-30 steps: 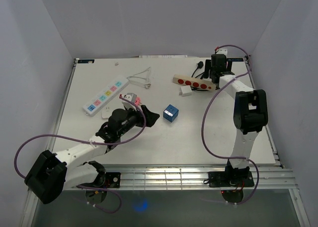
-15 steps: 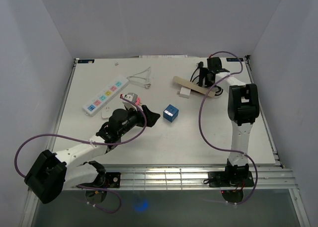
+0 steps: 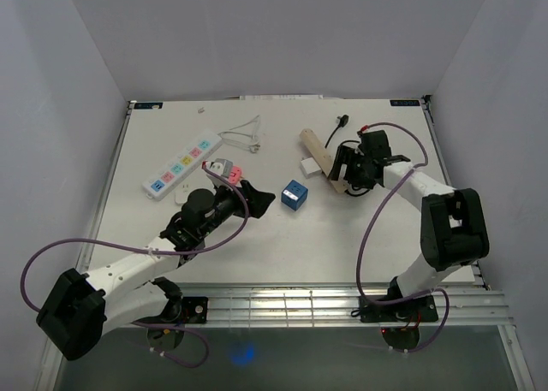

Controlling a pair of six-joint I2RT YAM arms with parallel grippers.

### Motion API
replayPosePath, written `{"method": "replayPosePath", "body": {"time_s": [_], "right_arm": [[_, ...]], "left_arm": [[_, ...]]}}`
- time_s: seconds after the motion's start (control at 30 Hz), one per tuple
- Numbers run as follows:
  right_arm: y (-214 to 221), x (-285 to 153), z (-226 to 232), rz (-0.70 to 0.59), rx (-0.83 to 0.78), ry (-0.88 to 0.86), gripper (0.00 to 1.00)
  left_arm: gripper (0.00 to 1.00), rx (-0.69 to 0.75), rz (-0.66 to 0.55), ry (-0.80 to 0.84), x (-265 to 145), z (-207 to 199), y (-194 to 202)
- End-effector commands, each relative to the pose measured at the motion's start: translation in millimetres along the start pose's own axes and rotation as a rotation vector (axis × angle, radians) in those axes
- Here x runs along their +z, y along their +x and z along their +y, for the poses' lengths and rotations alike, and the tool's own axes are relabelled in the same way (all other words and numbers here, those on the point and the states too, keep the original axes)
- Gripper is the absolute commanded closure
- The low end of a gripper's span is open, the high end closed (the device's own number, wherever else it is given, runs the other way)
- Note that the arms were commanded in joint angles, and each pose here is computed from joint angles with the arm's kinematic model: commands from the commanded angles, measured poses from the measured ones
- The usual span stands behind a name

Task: Insert the plug
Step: Adjust the socket at the center of the board.

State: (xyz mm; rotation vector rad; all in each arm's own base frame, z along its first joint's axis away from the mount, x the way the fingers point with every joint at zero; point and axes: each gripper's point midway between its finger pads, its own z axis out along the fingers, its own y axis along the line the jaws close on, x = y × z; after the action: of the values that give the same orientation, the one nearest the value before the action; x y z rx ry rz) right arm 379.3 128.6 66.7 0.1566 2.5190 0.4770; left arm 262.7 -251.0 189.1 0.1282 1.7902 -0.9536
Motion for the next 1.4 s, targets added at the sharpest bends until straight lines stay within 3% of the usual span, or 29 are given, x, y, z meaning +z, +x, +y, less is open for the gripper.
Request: {"method": "replayPosePath", "body": {"time_s": [0.0, 0.2, 0.4, 0.5, 0.53, 0.6, 1.03, 1.17, 1.23, 1.33, 1.37], "right_arm": [[8.6, -24.2, 38.1, -0.055, -0.061, -0.05, 0.1], [-20.4, -54.8, 37.3, -0.246, -0.262, 0.104, 0.08], [-28.5, -41.5, 21.6, -0.27, -0.452, 0.395, 0.07], [-28.8, -38.7, 35.5, -0.301, -0.544, 0.506, 0.03], [-23.3, -32.6, 33.1, -0.278, -0.573, 0.547, 0.0], [-18.7, -28.5, 38.2, -0.28, -0.624, 0.592, 0.08], [-12.6, 5.8, 9.8, -0.2, -0.699, 0.804, 0.07], [-12.3, 15.8, -3.7, -0.164, -0.654, 0.789, 0.14], [-11.4, 22.1, -9.4, -0.133, -0.619, 0.746, 0.24], [-7.5, 27.2, -10.0, -0.104, -0.59, 0.686, 0.54], [-7.3, 26.3, -8.5, -0.105, -0.586, 0.676, 0.7]], "left_arm": [[0.02, 0.019, -0.024, -0.003, -4.8, -2.7, -8.0], [0.02, 0.025, -0.035, -0.031, -4.4, 2.0, -10.5], [0.02, 0.03, -0.026, -0.026, -2.0, 0.5, -10.4], [0.02, 0.031, -0.021, -0.029, -0.6, 1.4, -9.1], [0.02, 0.031, -0.016, -0.03, -0.3, 1.9, -7.8], [0.02, 0.033, -0.015, -0.029, 0.6, 1.4, -8.3], [0.02, 0.04, -0.003, -0.038, 2.3, 3.8, -5.7], [0.02, 0.042, 0.003, -0.04, 2.4, 4.3, -4.5], [0.02, 0.042, 0.003, -0.04, 1.6, 4.1, -4.8], [0.02, 0.042, 0.005, -0.041, 2.1, 4.2, -4.6], [0.02, 0.042, 0.005, -0.041, 2.4, 4.1, -4.8]]}}
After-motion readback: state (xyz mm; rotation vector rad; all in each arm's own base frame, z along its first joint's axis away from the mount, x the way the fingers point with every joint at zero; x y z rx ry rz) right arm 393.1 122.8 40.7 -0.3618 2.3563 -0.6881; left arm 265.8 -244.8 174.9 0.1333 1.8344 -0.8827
